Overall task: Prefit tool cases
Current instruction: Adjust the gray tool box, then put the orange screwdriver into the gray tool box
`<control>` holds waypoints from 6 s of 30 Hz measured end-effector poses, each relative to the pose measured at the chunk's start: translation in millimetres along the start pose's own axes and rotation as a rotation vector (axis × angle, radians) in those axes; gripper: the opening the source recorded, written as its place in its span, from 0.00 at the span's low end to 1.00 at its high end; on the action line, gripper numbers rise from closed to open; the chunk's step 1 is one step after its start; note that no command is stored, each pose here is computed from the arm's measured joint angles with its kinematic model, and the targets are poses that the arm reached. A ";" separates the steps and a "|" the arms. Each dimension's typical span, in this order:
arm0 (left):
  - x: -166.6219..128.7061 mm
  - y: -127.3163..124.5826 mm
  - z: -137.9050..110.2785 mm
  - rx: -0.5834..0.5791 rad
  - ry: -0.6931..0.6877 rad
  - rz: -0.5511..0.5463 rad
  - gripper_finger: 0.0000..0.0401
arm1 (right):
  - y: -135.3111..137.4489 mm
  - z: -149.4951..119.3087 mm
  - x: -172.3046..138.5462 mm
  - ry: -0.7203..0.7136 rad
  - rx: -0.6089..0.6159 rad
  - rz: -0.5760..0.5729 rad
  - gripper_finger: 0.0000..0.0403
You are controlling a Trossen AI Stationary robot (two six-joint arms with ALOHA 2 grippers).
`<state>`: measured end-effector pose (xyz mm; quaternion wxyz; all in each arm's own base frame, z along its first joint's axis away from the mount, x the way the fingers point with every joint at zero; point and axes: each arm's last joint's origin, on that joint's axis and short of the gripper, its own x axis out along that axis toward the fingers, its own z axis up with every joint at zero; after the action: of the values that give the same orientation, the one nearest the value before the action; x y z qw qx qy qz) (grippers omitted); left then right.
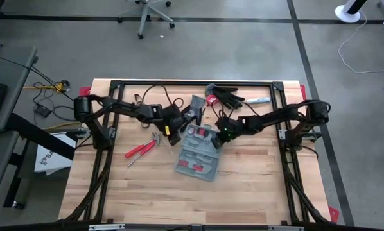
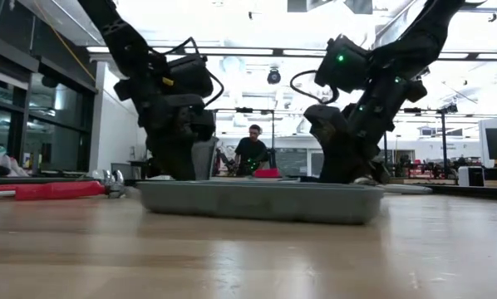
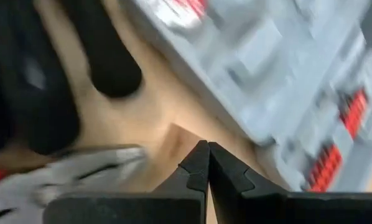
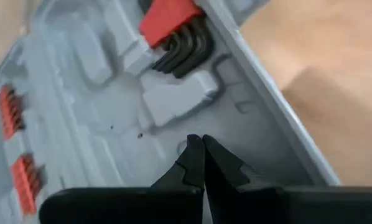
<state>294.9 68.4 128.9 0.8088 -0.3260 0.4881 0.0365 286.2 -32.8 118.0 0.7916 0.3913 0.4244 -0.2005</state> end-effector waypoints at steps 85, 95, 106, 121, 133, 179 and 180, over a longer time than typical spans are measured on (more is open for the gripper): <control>-49.5 53.8 182.3 0.373 -0.274 0.236 0.19 | -17.7 24.3 -143.8 -0.544 0.270 0.003 0.00; -32.3 47.3 180.6 0.279 -0.252 0.238 0.45 | -30.5 34.1 -147.1 -0.542 0.209 -0.020 0.00; -27.5 39.5 182.9 0.247 -0.295 0.310 0.47 | -31.6 34.5 -146.8 -0.440 0.148 0.078 0.00; -19.2 48.4 185.5 0.140 -0.217 0.273 0.47 | -31.8 34.5 -146.8 -0.443 0.093 0.064 0.00; -75.5 30.2 192.4 0.134 -0.033 0.155 0.46 | -35.9 72.1 -130.3 -0.298 0.055 0.038 0.00; -127.5 19.7 20.8 0.063 0.166 0.207 0.28 | 20.5 182.0 -29.4 0.171 -0.577 0.354 0.00; -128.0 20.2 12.7 0.041 0.162 0.205 0.28 | 24.9 176.7 -35.0 0.152 -0.582 0.350 0.00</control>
<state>230.4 124.6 227.0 0.7654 -0.2594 0.5831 0.0827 373.8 -157.6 217.1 0.8586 0.2297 0.4478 0.0974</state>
